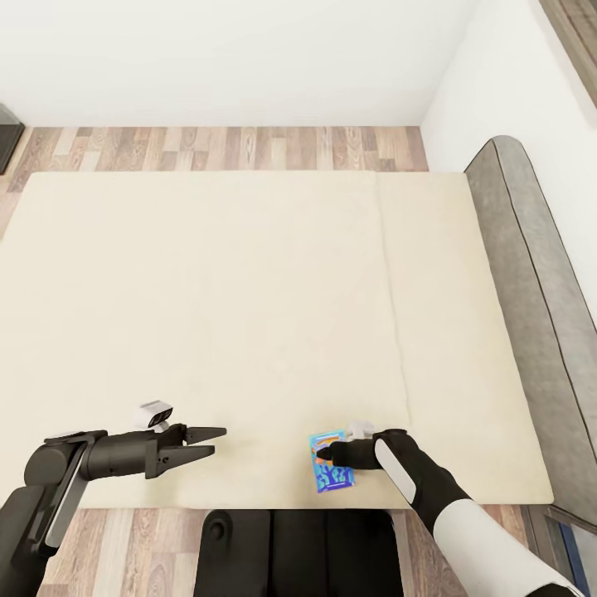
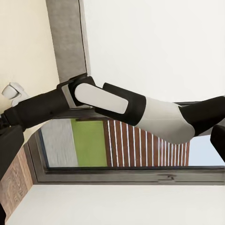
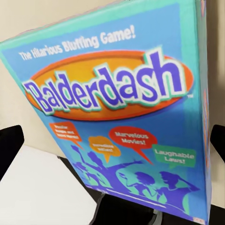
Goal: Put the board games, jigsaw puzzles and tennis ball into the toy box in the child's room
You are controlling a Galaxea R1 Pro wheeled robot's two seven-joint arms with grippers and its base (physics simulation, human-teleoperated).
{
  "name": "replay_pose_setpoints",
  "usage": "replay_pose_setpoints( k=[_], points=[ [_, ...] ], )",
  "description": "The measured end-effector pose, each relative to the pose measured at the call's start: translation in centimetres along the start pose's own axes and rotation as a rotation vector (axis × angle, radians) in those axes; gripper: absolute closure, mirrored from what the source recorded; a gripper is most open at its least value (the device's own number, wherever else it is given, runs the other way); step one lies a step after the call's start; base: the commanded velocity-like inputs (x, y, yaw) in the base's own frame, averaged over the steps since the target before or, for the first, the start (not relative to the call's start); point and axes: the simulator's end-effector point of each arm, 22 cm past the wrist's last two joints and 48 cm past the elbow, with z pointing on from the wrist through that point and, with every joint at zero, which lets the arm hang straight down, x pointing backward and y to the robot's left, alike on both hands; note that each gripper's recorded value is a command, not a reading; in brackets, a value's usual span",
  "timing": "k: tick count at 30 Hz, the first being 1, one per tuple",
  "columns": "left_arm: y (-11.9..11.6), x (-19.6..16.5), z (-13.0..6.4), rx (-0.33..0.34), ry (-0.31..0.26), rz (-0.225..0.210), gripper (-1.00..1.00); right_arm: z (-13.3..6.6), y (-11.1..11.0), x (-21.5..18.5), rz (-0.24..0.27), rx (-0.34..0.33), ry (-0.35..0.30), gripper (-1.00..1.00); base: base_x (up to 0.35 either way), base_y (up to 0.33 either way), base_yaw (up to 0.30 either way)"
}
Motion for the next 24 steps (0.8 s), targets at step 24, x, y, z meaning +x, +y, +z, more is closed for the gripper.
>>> replay_pose_setpoints(
  k=[24],
  points=[
    [-0.02,0.00,0.05,0.001,-0.001,-0.001,-1.00,0.01,0.17,-0.03,-0.003,-0.002,0.000,-1.00,0.000,0.067,0.000]
  ],
)
